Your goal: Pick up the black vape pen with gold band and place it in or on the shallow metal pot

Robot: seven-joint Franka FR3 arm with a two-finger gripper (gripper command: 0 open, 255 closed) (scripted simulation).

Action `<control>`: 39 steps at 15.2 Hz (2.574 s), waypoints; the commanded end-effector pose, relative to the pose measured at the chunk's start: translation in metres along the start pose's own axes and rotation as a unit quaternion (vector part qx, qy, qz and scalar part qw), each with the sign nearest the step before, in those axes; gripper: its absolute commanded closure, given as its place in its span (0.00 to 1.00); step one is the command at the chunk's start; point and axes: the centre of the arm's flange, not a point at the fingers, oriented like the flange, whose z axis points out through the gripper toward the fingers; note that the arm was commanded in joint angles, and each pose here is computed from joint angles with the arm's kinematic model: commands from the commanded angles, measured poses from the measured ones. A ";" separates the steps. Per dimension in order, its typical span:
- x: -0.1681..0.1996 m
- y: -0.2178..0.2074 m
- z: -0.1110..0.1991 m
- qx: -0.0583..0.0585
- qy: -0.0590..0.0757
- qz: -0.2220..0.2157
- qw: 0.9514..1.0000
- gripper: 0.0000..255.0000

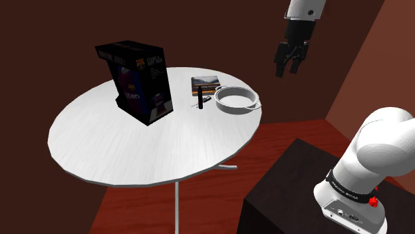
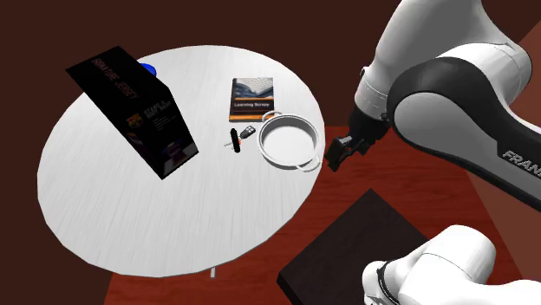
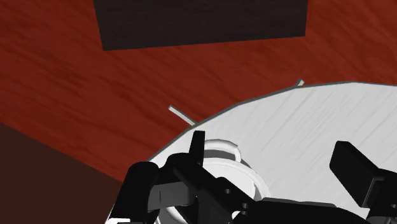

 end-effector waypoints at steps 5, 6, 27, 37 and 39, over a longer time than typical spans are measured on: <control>0.042 -0.024 0.017 -0.010 0.010 -0.004 1.000 0.00; 0.053 -0.030 0.021 -0.013 0.012 -0.004 1.000 0.00; 0.279 -0.155 0.105 -0.065 0.062 -0.023 0.996 0.00; 0.296 -0.156 0.149 -0.068 0.065 -0.024 0.995 0.00; 0.296 -0.156 0.149 -0.068 0.065 -0.024 0.995 0.00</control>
